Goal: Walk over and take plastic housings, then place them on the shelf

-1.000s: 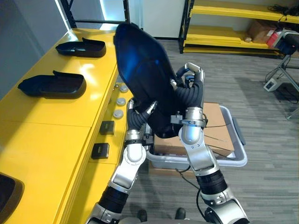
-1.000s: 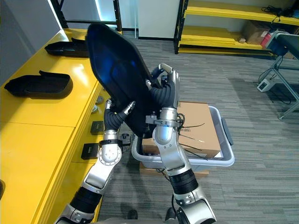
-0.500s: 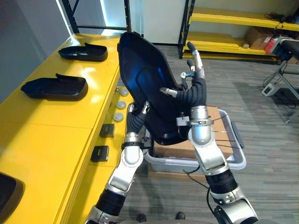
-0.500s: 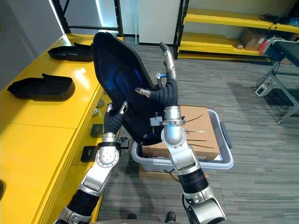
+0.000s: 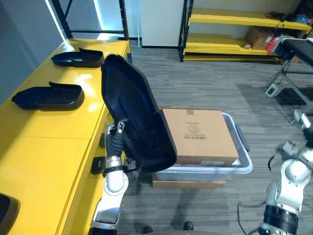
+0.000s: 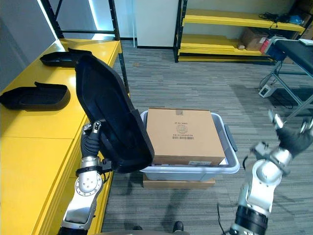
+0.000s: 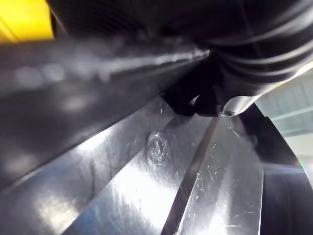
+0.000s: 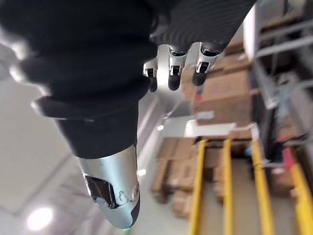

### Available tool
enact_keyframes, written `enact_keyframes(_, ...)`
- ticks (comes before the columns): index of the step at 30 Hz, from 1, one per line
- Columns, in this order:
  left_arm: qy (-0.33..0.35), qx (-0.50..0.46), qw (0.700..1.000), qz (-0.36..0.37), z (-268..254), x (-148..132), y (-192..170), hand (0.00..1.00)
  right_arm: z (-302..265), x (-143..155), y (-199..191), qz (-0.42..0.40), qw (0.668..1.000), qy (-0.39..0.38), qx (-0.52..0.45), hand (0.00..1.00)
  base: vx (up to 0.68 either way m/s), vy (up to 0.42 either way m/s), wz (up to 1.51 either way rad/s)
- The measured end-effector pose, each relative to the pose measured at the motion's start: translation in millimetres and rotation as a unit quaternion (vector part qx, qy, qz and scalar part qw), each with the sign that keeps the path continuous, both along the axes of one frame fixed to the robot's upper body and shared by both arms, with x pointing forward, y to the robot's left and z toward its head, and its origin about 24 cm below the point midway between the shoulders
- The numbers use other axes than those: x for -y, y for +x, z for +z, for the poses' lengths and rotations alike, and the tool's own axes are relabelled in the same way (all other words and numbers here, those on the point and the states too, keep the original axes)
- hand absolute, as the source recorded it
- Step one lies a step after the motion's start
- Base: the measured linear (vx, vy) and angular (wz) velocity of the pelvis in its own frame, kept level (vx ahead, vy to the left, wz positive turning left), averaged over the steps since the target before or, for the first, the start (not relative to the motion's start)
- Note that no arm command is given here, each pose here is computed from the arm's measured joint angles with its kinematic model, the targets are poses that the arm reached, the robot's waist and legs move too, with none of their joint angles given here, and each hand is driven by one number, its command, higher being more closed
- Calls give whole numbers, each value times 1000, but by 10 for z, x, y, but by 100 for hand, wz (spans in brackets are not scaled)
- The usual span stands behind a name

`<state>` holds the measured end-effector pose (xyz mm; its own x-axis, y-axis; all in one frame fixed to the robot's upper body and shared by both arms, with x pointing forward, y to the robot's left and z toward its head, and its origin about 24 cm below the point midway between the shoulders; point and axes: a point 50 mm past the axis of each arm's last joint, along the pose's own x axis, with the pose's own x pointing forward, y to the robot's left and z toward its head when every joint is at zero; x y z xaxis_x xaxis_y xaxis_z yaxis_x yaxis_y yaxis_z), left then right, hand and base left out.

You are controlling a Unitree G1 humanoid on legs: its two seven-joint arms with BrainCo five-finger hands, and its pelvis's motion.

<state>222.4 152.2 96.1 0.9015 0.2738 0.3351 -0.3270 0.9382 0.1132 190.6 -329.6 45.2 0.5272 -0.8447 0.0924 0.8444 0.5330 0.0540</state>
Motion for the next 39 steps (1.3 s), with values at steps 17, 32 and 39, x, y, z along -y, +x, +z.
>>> enact_keyframes(17,-6,-48,998,-46,-182,103,-145,100,-1889,-1145,-1086,157,861,296,-382,0,-17,-2,7)
enact_keyframes(32,-46,7,998,-47,35,137,-232,100,-1813,-1391,-620,259,854,240,-383,0,-2,1,93)
enact_keyframes(39,-56,36,996,-56,139,200,-195,100,-1816,-1502,-561,281,846,238,-385,0,161,157,117)
